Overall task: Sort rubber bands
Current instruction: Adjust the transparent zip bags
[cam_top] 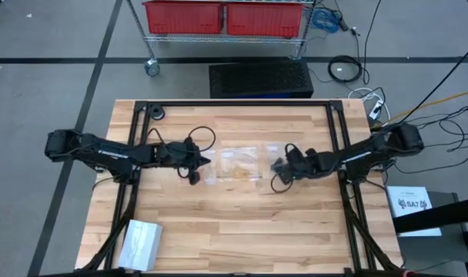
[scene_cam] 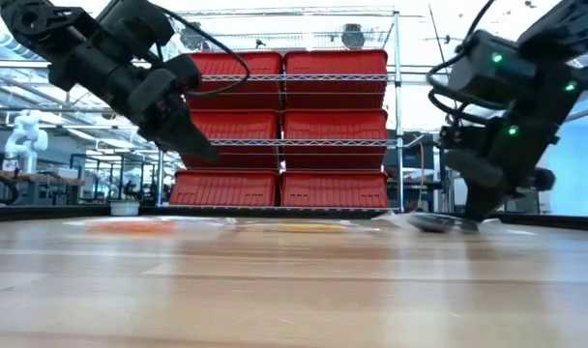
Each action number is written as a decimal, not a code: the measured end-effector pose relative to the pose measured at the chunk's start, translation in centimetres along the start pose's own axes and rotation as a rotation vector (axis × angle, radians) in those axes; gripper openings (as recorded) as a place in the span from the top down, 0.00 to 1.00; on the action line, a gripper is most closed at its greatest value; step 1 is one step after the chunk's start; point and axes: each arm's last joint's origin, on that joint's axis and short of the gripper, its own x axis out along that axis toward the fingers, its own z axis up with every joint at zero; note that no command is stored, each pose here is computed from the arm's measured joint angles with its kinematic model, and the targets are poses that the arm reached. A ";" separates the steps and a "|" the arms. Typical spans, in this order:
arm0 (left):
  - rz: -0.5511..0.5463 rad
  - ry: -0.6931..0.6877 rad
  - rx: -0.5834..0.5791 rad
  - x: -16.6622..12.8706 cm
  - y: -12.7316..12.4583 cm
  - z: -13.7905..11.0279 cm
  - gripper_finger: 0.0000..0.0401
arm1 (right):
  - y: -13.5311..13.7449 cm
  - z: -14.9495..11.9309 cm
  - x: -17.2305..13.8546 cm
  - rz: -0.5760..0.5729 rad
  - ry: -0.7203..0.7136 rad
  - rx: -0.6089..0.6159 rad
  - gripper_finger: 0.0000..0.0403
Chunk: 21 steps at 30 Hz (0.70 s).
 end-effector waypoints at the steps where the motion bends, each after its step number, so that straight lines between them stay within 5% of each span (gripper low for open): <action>1: 0.000 -0.002 -0.012 0.0 0.0 0.0 1.00 | 0.2 -0.3 -0.2 0.006 0.006 0.024 1.00; 7: -0.006 -0.030 -0.033 0.0 -0.1 0.3 1.00 | 1.3 -2.0 -1.3 0.056 0.011 0.094 1.00; 21: -0.010 -0.059 -0.028 0.0 -0.1 0.6 1.00 | 1.3 -2.1 -2.9 0.100 -0.059 0.029 1.00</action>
